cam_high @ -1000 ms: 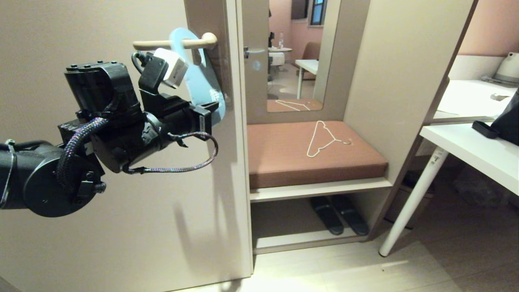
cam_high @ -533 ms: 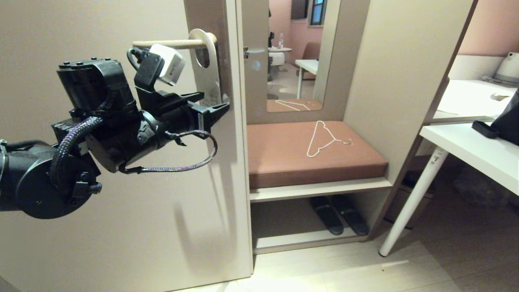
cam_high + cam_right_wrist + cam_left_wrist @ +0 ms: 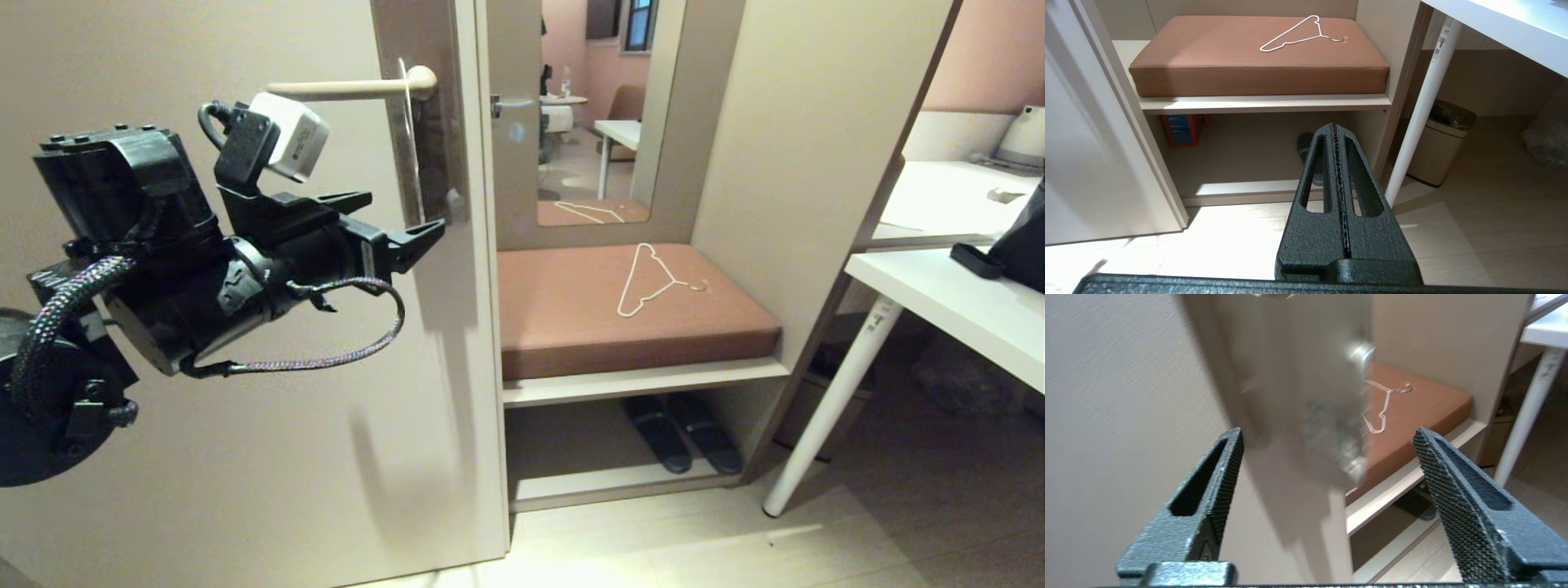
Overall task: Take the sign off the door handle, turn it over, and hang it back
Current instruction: Hang the sign back with the other side facing out
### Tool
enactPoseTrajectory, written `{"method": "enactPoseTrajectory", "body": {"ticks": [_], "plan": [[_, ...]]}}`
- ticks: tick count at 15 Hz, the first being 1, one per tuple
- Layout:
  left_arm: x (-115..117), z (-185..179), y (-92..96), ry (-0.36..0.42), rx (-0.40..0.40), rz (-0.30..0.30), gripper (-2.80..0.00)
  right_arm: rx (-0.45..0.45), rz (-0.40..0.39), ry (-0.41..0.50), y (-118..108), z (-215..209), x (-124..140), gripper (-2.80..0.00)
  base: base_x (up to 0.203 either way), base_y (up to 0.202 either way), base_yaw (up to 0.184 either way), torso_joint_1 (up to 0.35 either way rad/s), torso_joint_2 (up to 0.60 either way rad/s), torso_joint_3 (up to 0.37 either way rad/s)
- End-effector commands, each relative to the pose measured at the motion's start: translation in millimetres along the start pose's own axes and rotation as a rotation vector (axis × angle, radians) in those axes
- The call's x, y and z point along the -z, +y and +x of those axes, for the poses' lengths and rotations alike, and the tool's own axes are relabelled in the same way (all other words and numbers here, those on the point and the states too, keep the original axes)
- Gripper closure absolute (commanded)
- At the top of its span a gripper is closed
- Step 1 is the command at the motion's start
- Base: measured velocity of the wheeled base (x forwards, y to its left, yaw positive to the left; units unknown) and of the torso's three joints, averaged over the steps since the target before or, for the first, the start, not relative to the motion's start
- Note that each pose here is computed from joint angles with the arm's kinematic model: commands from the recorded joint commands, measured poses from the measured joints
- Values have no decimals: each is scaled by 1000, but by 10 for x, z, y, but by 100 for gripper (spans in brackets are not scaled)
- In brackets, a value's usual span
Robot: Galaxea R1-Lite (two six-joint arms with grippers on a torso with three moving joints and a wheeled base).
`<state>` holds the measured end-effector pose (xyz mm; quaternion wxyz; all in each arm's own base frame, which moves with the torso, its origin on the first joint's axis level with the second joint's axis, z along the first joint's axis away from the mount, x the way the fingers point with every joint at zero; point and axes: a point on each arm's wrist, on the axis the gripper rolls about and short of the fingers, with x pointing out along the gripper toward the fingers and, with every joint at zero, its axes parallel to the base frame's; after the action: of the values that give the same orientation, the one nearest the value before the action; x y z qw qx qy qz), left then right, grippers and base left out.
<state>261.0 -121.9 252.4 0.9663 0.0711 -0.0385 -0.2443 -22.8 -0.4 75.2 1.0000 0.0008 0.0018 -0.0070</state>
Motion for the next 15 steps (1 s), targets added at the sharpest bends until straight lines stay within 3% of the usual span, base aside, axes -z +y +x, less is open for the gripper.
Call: {"method": "enactPoseTrajectory", "body": {"ticks": [1,8,9,10,15], "plan": [[-21,-99,35,-9,-14,1,-280,1,0,-1,0,0,0,0,0,0,0,0,0,0],[-22,-120,69,-10,-23,4,-280,0,0,-1,0,0,0,0,0,0,0,0,0,0],[-20,-118,69,-9,-23,6,-25,0,0,-1,0,0,0,0,0,0,0,0,0,0],[-20,-118,69,-9,-23,5,0,0,0,-1,0,0,0,0,0,0,0,0,0,0],[-29,-130,93,-12,-33,3,0,1,0,-1,0,0,0,0,0,0,0,0,0,0]]}}
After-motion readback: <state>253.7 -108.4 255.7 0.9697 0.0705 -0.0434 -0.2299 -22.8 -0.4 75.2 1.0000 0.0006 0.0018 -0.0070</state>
